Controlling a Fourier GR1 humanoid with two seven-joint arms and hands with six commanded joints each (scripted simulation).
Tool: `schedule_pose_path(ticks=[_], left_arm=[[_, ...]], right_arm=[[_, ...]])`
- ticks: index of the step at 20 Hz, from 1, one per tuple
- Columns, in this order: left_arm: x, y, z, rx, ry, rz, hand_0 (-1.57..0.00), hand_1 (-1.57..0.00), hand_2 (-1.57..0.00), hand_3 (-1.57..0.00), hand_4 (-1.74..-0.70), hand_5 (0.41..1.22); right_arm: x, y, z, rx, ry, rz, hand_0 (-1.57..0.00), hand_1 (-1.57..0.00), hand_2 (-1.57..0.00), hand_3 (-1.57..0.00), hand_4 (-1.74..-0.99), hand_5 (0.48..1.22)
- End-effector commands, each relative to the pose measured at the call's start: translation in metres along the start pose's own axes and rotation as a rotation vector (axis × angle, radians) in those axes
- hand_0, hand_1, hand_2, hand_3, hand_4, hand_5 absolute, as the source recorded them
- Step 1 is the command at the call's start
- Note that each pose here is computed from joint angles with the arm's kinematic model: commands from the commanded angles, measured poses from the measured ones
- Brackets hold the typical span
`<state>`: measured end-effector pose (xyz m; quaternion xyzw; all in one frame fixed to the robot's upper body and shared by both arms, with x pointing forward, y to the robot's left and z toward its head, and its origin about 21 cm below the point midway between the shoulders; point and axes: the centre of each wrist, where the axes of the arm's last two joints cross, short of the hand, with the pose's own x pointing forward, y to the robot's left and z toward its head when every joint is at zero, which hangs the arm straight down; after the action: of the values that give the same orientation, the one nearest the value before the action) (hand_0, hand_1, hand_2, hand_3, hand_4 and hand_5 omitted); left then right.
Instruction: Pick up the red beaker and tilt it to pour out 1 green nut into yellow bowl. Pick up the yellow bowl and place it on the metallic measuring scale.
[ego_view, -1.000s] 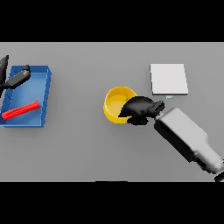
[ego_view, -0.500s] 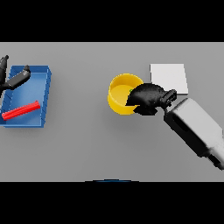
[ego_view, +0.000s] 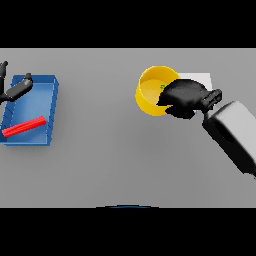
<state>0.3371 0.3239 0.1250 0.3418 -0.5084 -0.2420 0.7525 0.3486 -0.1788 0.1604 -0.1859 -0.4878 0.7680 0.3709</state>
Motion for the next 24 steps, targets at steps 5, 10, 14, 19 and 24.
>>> schedule_pose_path(ticks=[5, 10, 14, 19, 24], left_arm=[[0.001, -0.004, 0.003, -0.003, 0.022, -0.021, 0.00, 0.00, 0.00, 0.00, -0.80, 0.735], [0.002, 0.000, 0.009, 0.000, 0.046, -0.012, 0.00, 0.00, 0.00, 0.00, -0.83, 0.765], [0.003, -0.002, 0.010, 0.002, 0.052, -0.017, 0.00, 0.00, 0.00, 0.00, -0.82, 0.772], [0.006, 0.003, 0.006, 0.004, 0.052, -0.017, 0.00, 0.00, 0.00, 0.00, -0.81, 0.757], [0.002, 0.001, 0.008, 0.004, 0.051, -0.019, 0.00, 0.00, 0.00, 0.00, -0.80, 0.733]], right_arm=[[-0.037, -0.005, 0.001, -0.058, 0.125, -0.015, -1.57, -1.57, -1.57, -1.24, -1.720, 1.221], [-0.076, 0.003, 0.006, -0.061, 0.233, -0.098, -1.57, -1.57, -1.57, -1.19, -1.720, 1.221], [-0.099, 0.012, 0.001, -0.062, 0.289, -0.129, -1.57, -1.57, -1.57, -1.18, -1.721, 1.221], [-0.120, 0.037, -0.005, -0.046, 0.345, -0.159, -1.57, -1.57, -1.57, -1.36, -1.724, 1.221], [-0.125, 0.050, -0.018, -0.045, 0.367, -0.186, -1.57, -1.52, -1.56, -1.48, -1.727, 1.221]])
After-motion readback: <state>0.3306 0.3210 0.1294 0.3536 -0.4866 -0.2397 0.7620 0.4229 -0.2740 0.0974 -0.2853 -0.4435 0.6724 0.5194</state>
